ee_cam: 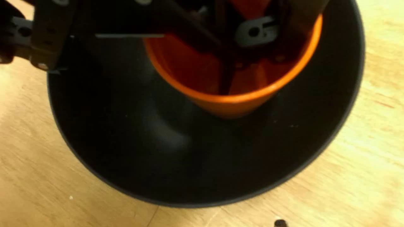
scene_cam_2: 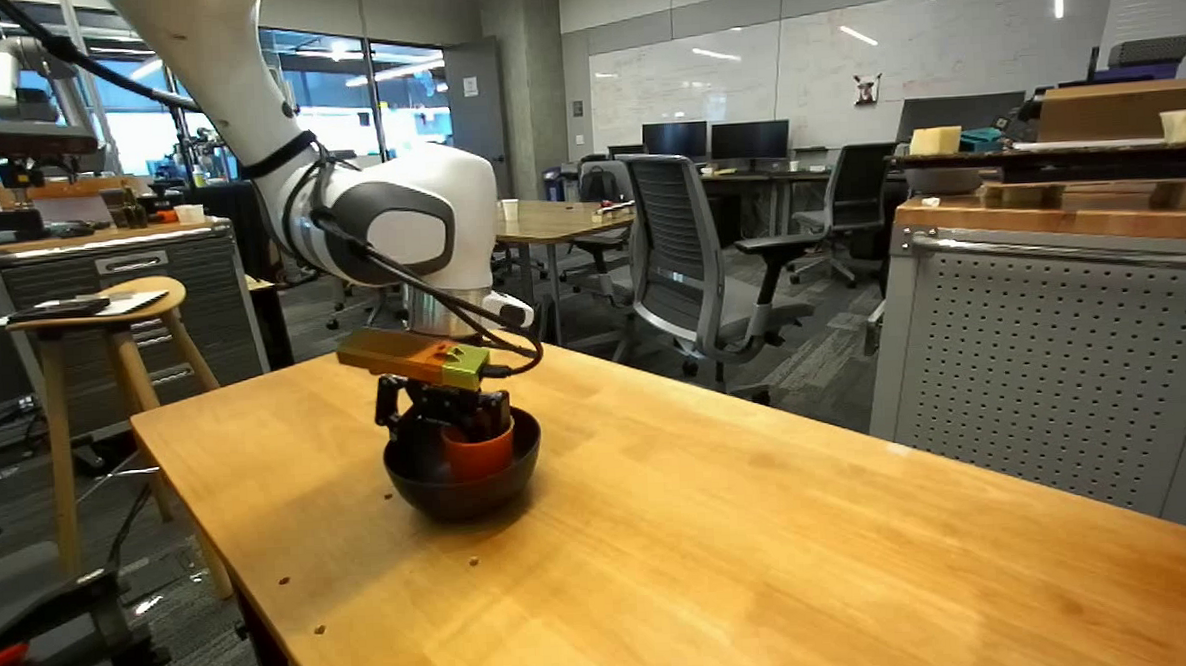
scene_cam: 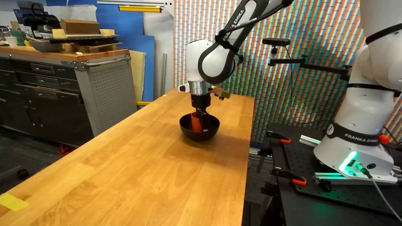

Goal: Put the orange cup inside the black bowl

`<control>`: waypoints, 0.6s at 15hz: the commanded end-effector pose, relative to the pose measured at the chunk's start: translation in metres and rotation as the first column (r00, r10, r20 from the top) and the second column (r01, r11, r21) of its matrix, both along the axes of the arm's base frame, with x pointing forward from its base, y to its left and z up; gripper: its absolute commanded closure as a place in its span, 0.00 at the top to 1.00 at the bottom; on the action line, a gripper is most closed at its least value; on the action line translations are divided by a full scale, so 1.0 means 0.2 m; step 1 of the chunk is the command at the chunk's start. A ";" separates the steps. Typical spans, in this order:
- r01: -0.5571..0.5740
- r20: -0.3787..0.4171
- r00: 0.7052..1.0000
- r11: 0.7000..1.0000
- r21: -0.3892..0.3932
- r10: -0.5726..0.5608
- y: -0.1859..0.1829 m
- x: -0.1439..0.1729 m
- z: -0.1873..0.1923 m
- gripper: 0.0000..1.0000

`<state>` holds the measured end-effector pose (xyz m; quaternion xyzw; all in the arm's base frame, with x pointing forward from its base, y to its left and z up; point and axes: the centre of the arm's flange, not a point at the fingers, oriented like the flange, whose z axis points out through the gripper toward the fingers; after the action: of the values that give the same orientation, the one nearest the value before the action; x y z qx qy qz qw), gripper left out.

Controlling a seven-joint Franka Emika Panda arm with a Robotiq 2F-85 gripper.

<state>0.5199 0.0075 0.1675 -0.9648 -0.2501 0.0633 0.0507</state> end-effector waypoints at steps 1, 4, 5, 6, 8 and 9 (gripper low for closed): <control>-0.009 0.052 0.999 0.998 -0.068 0.013 0.10 -0.13 0.18 1.00; -0.010 0.072 0.997 0.993 -0.117 0.018 0.18 -0.15 0.32 1.00; -0.015 0.078 0.997 0.991 -0.135 0.025 0.21 -0.16 0.37 1.00; -0.012 0.094 0.995 0.989 -0.147 0.026 0.24 -0.16 0.43 1.00; -0.007 0.118 0.993 0.984 -0.177 0.028 0.30 -0.16 0.55 1.00; -0.003 0.128 0.991 0.982 -0.190 0.028 0.32 -0.16 0.61 1.00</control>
<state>0.4998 0.0594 0.2457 -0.9646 -0.2606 0.0310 -0.0276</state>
